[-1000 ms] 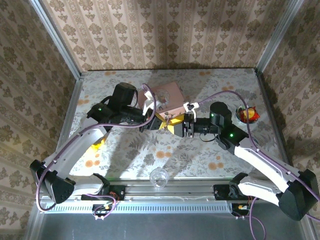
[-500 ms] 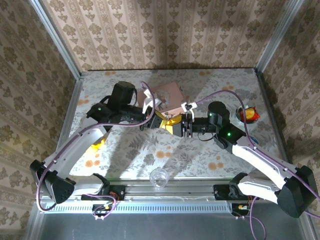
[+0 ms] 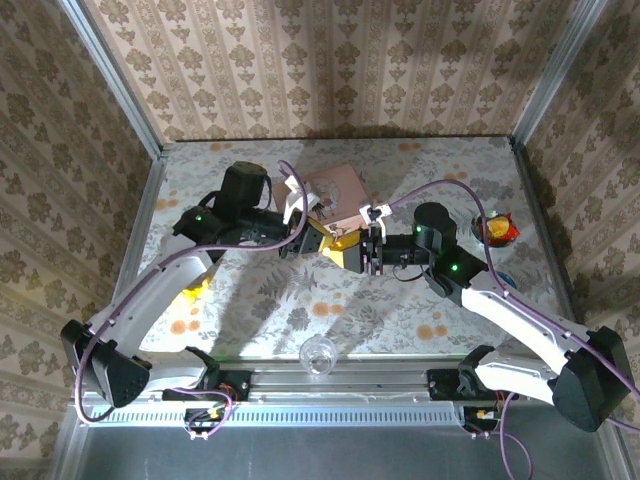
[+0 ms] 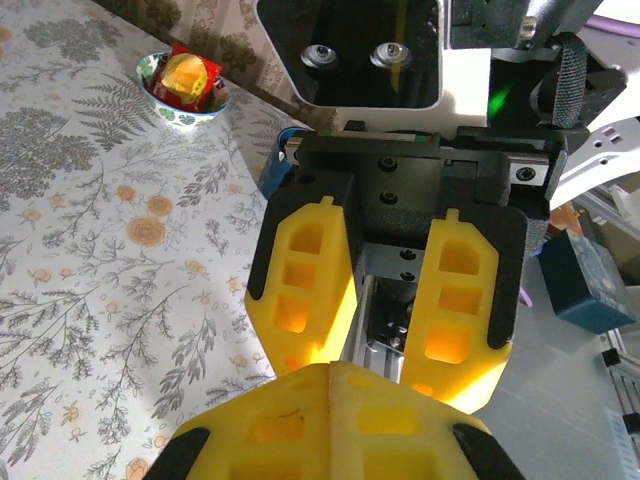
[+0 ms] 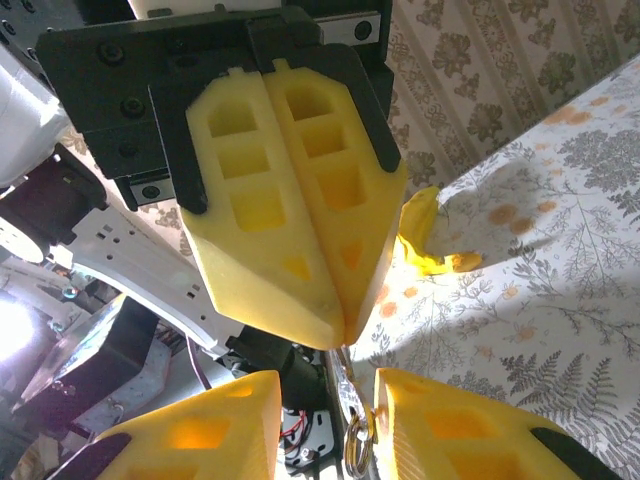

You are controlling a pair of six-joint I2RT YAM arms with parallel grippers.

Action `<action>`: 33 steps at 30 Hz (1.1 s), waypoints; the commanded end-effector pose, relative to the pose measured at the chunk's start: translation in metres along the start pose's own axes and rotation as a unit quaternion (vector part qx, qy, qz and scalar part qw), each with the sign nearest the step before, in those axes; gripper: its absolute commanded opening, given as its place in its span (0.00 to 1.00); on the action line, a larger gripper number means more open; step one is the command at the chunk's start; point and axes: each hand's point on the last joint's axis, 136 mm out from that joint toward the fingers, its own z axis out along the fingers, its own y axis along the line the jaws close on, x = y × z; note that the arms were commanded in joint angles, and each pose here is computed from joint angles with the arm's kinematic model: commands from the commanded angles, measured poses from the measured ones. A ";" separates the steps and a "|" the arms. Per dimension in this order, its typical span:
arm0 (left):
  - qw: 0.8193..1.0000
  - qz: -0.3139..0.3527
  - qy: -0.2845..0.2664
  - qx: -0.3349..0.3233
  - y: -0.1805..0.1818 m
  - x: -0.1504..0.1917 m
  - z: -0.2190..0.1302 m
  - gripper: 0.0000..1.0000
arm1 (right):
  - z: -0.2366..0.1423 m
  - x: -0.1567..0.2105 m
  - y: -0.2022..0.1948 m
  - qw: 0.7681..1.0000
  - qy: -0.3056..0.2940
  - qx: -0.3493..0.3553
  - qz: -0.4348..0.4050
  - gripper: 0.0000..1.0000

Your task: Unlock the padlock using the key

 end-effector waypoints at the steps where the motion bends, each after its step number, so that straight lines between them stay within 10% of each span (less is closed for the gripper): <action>1: 1.000 0.007 -0.013 0.015 -0.010 -0.005 -0.007 0.00 | 0.001 -0.014 0.013 1.000 -0.013 -0.019 -0.018 0.33; 33: 0.999 -0.005 -0.032 0.014 -0.004 -0.007 -0.008 0.00 | 0.004 -0.016 0.016 0.999 -0.011 -0.029 -0.020 0.12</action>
